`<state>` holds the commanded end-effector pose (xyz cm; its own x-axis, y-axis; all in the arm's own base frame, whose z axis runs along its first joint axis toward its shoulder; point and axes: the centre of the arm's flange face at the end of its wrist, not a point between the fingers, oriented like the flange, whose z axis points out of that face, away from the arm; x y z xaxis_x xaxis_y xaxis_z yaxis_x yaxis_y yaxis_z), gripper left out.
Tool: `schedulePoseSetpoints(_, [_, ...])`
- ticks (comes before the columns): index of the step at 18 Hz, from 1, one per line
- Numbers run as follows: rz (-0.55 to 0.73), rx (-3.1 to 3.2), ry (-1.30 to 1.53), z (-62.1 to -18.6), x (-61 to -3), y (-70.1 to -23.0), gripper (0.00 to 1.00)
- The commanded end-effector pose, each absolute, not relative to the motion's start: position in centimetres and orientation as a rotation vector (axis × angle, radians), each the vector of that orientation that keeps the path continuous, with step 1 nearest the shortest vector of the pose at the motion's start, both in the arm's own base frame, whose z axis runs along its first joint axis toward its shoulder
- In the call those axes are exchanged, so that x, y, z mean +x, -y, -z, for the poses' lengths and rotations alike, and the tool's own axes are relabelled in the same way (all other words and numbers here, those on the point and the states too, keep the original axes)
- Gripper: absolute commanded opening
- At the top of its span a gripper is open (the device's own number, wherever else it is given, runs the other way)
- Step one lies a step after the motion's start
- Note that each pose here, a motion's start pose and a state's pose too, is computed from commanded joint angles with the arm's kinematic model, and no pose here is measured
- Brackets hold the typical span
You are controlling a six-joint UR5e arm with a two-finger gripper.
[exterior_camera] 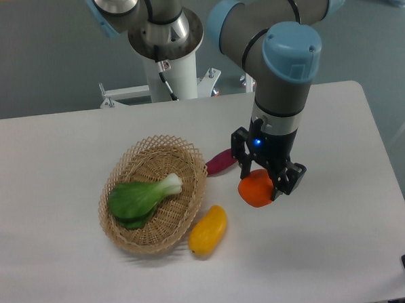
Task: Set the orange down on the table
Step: 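Lift the held orange and carry it away from the purple vegetable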
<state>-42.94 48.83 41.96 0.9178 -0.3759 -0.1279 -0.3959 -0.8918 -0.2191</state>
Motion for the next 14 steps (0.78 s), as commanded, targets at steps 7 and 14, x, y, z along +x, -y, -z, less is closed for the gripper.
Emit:
schedulePoseSetpoints(7, [-0.125,-2.842,-0.563,-41.8,-43.5,-48.2,0.44])
schedulePoseSetpoints(14, [-0.127,-2.865,-0.661,-40.0,-44.5,-48.3,0.44])
